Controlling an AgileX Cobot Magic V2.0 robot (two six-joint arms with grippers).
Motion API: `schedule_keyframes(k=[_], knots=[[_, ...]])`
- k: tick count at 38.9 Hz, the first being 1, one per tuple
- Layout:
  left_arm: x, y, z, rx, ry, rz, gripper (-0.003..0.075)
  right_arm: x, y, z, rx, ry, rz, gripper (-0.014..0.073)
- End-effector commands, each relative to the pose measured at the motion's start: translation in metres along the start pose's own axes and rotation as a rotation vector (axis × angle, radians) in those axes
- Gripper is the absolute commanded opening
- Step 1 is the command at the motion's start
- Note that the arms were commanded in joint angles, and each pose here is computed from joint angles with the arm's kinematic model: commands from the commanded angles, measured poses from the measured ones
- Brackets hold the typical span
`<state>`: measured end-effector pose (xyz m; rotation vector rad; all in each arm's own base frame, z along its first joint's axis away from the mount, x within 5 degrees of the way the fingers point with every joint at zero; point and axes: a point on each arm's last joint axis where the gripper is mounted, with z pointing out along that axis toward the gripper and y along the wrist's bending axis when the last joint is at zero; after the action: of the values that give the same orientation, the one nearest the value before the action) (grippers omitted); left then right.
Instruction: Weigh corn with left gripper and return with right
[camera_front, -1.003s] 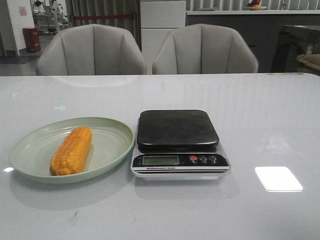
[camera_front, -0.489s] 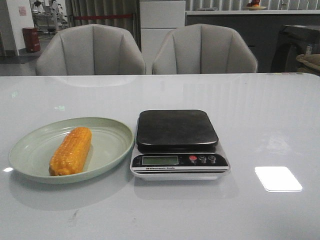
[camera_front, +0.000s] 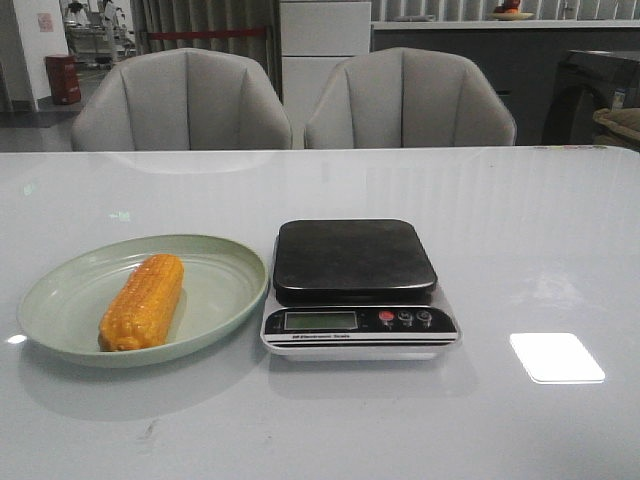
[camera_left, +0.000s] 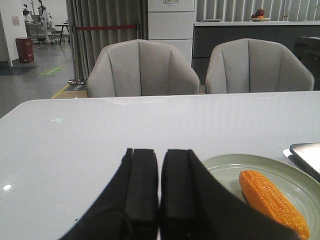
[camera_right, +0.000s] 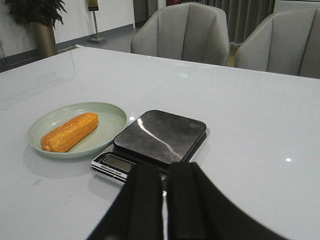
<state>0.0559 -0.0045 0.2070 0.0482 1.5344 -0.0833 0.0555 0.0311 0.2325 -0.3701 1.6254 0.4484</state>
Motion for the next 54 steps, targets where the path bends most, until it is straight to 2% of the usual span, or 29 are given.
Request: schedule_keyframes(k=[1, 19, 30, 36, 41, 54], knots=[[0.002, -0.001, -0.001, 0.009, -0.068, -0.01, 0.0114, -0.015, 0.001, -0.001, -0.006, -0.092, -0.021, 0.0197], [0.002, -0.001, -0.001, 0.009, -0.068, -0.01, 0.0114, -0.013, 0.0, -0.001, 0.011, -0.087, -0.021, 0.0197], [0.002, -0.001, -0.001, 0.009, -0.068, -0.01, 0.0113, -0.012, -0.018, -0.003, 0.298, -0.108, -0.012, 0.0197], [0.002, -0.001, -0.001, 0.009, -0.068, -0.01, 0.0114, 0.001, -0.025, -0.005, 0.406, -0.179, -0.023, 0.0197], [0.002, -0.001, -0.001, 0.009, -0.068, -0.01, 0.0114, 0.019, -0.024, -0.008, 0.409, -0.273, -0.045, 0.0197], [0.003, -0.001, -0.001, 0.009, -0.066, -0.01, 0.0114, 0.025, -0.024, -0.012, 0.421, -0.233, -0.035, 0.0195]])
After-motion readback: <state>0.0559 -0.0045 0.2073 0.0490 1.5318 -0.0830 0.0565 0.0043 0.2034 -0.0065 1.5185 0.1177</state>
